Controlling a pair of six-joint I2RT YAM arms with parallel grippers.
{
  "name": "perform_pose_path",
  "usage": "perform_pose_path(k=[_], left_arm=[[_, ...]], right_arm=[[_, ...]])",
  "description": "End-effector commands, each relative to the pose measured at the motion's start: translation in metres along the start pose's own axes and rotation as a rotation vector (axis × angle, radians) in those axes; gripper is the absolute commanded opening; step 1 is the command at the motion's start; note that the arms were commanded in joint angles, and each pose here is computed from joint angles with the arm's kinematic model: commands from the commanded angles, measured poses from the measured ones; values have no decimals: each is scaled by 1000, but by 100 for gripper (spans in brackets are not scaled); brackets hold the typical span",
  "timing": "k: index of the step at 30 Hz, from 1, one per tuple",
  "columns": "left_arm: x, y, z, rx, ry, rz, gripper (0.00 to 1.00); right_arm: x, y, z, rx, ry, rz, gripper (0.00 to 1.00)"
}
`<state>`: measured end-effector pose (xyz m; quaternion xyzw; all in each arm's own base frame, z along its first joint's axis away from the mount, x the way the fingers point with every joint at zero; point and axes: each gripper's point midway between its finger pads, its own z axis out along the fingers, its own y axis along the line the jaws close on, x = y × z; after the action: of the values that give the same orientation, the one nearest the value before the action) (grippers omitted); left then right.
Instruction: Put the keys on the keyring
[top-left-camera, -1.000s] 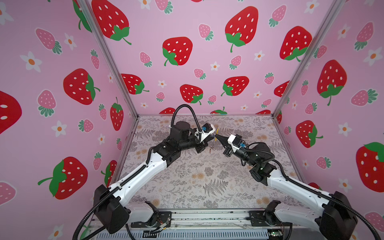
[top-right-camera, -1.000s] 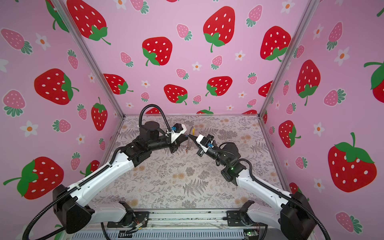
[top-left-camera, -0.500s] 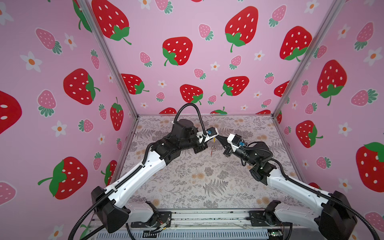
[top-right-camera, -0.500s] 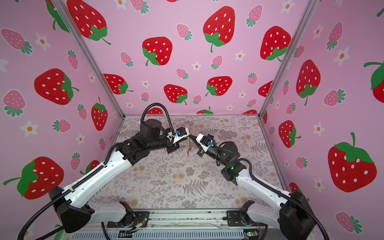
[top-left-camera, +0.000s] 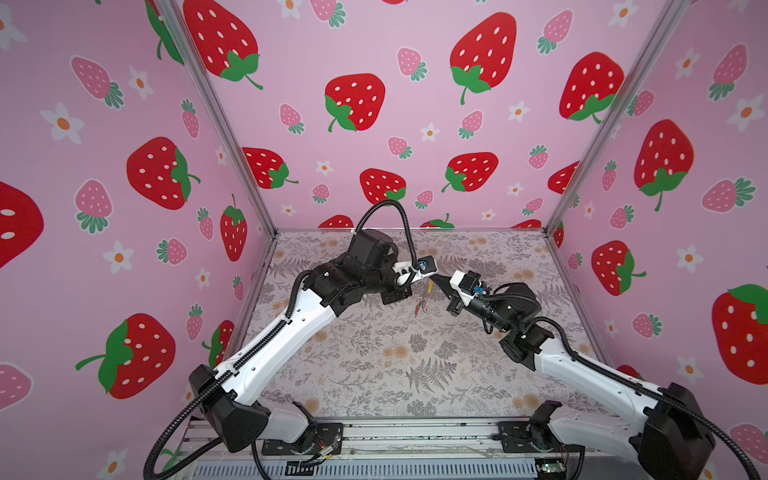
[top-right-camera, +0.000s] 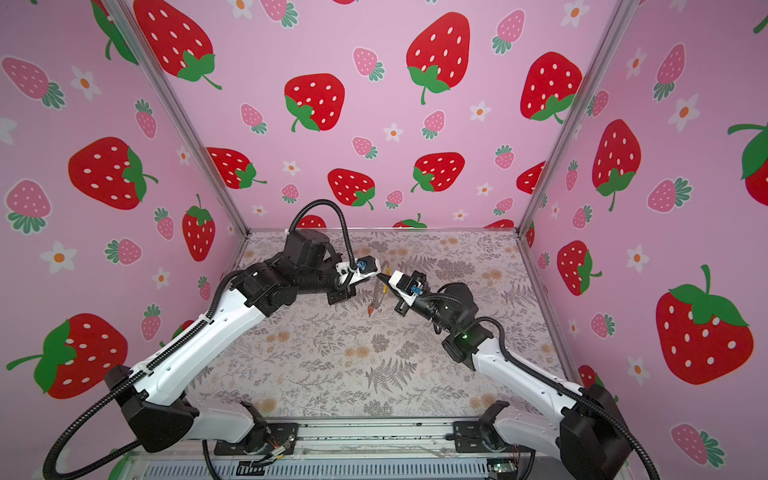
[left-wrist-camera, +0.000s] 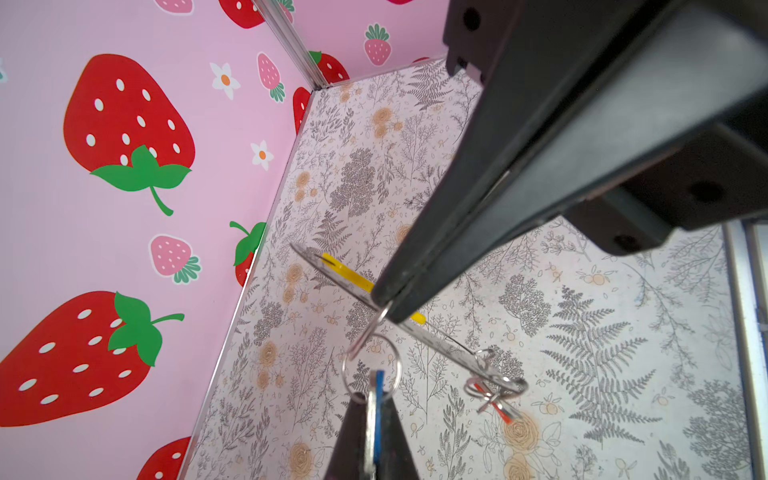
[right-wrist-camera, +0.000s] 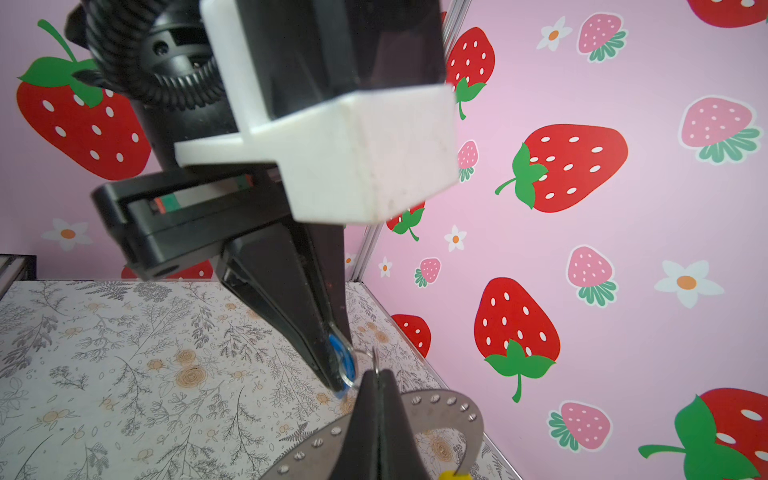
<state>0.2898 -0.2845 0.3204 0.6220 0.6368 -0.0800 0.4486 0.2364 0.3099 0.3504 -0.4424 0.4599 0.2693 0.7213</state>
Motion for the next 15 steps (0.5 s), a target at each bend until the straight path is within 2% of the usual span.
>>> perform_pose_path(k=[1, 6, 12, 15], left_arm=[[2, 5, -7, -15, 38, 36, 0], [-6, 10, -7, -43, 12, 49, 0], [-17, -2, -9, 17, -25, 86, 0], [-15, -6, -8, 33, -5, 121, 0]], right_arm=[[-14, -13, -4, 34, -27, -20, 0], [-8, -9, 0, 7, -10, -4, 0], [0, -10, 6, 1, 20, 13, 0], [2, -10, 9, -7, 31, 22, 0]])
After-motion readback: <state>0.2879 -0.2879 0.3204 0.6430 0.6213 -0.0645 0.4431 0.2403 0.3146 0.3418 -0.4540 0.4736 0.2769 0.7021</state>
